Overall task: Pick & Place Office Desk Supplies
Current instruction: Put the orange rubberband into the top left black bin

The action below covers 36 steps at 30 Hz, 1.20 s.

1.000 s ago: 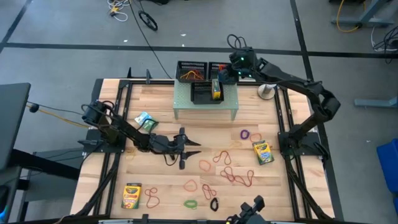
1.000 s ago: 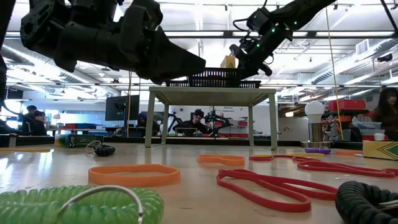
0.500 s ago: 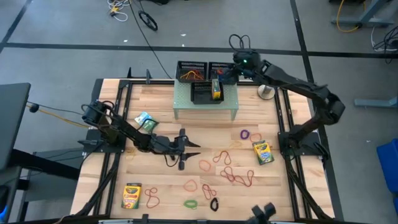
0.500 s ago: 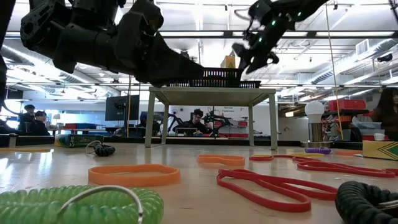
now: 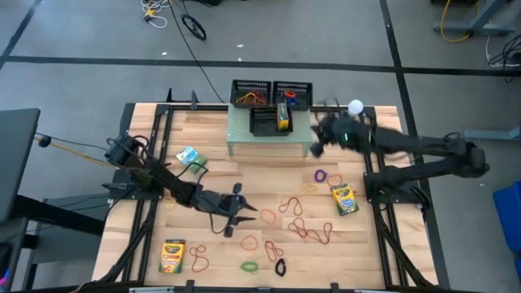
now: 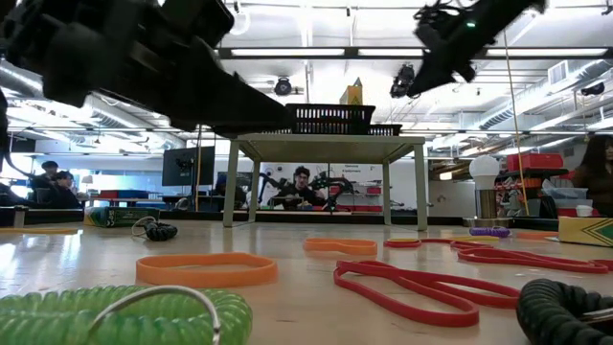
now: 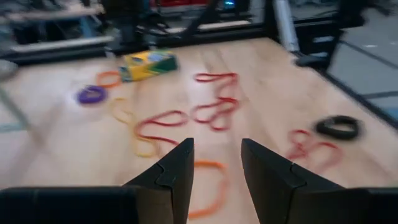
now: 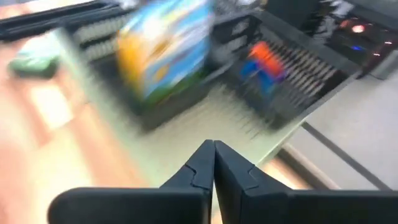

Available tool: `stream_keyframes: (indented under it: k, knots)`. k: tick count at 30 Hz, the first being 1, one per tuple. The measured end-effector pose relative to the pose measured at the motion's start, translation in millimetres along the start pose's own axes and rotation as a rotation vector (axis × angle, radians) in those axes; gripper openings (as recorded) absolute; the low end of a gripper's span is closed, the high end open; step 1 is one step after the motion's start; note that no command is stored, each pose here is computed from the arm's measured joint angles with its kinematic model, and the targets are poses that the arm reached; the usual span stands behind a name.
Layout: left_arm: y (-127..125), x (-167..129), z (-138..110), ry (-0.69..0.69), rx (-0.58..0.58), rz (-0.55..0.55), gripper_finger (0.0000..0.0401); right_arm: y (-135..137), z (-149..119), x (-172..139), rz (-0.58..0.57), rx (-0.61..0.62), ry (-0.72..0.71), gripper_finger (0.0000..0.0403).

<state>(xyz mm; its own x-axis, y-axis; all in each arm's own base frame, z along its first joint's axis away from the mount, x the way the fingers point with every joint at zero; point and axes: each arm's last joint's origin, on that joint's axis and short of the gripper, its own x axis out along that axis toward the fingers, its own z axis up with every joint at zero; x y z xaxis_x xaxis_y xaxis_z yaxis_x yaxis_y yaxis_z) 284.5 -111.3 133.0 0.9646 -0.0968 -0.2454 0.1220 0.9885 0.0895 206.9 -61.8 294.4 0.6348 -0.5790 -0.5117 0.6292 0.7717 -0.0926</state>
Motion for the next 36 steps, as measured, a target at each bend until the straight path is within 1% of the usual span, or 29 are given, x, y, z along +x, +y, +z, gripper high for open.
stream_keyframes:
  k: [3, 5, 8, 10, 14, 17, 19, 22, 25, 28, 32, 34, 36]
  knots:
    - [-11, -1, -1, 0.042, -0.035, -0.036, 0.0139, 21, -32, -7, 0.017, -0.016, -0.027, 0.0014]
    - [-18, 0, -1, 0.082, -0.035, -0.056, 0.0137, 36, -55, -8, 0.042, -0.027, -0.041, 0.0006]
    - [-31, 1, 0, 0.143, -0.02, -0.079, 0.0128, 57, -83, -9, 0.124, -0.023, -0.086, 0.0007]
    - [-39, 2, 4, 0.174, -0.01, -0.081, 0.0113, 69, -99, -8, 0.18, -0.014, -0.124, 0.0011]
    - [-51, 6, 13, 0.241, -0.045, -0.091, 0.0065, 85, -118, -10, 0.273, 0.033, -0.222, 0.0009]
    - [-59, 10, 18, 0.318, -0.058, -0.086, 0.0035, 92, -129, -10, 0.28, 0.047, -0.26, 0.0004]
    - [-65, 15, 18, 0.387, -0.037, -0.08, 0.0032, 96, -133, -11, 0.267, 0.042, -0.269, 0.0004]
    - [-75, 23, 18, 0.484, -0.014, -0.068, 0.005, 102, -139, -10, 0.247, 0.018, -0.265, 0.001]
    - [-82, 31, 24, 0.531, -0.002, -0.066, 0.0086, 105, -143, -9, 0.245, 0.006, -0.261, 0.002]
    - [-85, 36, 24, 0.58, 0.013, -0.055, 0.0124, 107, -145, -8, 0.252, 0.0, -0.249, 0.0024]
    - [-80, 43, 22, 0.615, 0.011, -0.004, 0.0167, 108, -146, -8, 0.29, 0.001, -0.23, 0.0023]
    - [-75, 45, 21, 0.62, 0.0, 0.015, 0.018, 108, -147, -8, 0.297, -0.002, -0.229, 0.0023]
    - [-70, 48, 21, 0.628, -0.017, 0.006, 0.0186, 109, -147, -8, 0.298, -0.004, -0.229, 0.0023]
